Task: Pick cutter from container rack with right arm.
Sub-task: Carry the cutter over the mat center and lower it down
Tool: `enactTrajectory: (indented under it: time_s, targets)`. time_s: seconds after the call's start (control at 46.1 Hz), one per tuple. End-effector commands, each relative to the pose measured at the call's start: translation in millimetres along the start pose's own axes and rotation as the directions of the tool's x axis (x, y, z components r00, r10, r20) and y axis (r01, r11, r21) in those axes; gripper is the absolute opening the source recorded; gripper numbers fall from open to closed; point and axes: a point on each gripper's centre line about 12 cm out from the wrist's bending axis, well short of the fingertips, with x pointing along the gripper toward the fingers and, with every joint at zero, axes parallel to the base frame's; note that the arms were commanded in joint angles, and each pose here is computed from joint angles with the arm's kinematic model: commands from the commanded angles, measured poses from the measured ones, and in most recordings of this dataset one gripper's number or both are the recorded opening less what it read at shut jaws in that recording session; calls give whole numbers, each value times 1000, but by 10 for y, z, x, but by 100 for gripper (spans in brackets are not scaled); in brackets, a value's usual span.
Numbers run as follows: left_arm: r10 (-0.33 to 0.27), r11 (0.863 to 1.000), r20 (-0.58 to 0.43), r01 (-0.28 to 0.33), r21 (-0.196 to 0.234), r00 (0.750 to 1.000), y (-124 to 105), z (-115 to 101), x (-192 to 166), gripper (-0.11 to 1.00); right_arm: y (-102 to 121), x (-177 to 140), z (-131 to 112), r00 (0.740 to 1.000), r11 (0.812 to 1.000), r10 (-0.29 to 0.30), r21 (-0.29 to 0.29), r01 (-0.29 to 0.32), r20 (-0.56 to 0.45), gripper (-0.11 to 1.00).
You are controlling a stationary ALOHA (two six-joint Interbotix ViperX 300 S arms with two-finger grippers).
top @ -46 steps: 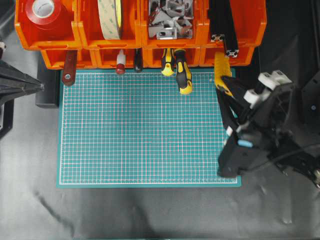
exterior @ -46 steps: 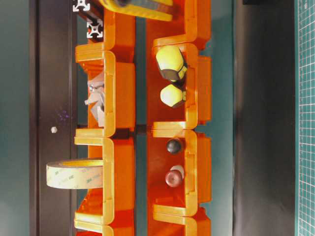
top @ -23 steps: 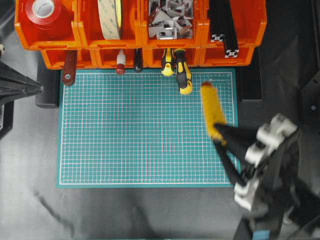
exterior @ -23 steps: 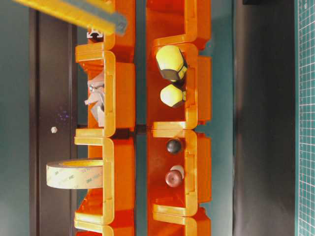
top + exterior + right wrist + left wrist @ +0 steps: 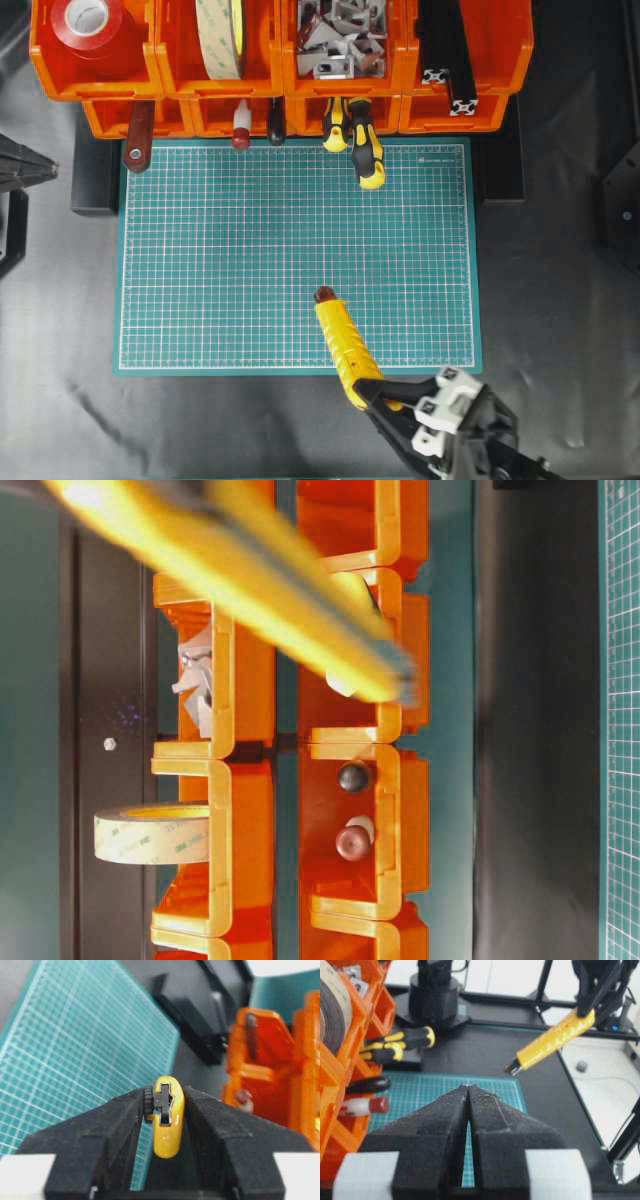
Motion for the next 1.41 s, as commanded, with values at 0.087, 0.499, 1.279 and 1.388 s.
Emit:
enactTrajectory:
  time_s: [0.087,0.499,1.279,1.388]
  targets:
    - [4,1000,38,-4,-1,999,-6,152,-42,0,110,281,-204,996,996,77,-41,-75,46,27]
    - [4,1000,33,-4,-2,999,-5,146,-39,0,204,1108,-699,970,973,228,-66,-223,84,27]
    - [5,1000,27,-5,-2,1000,-3,128,-24,0,164,1642,-989,970,969,241,-64,-238,36,27]
    - [5,1000,27,-5,-2,1000,-3,128,-24,0,232,1625,-1011,961,962,273,-34,-272,43,27]
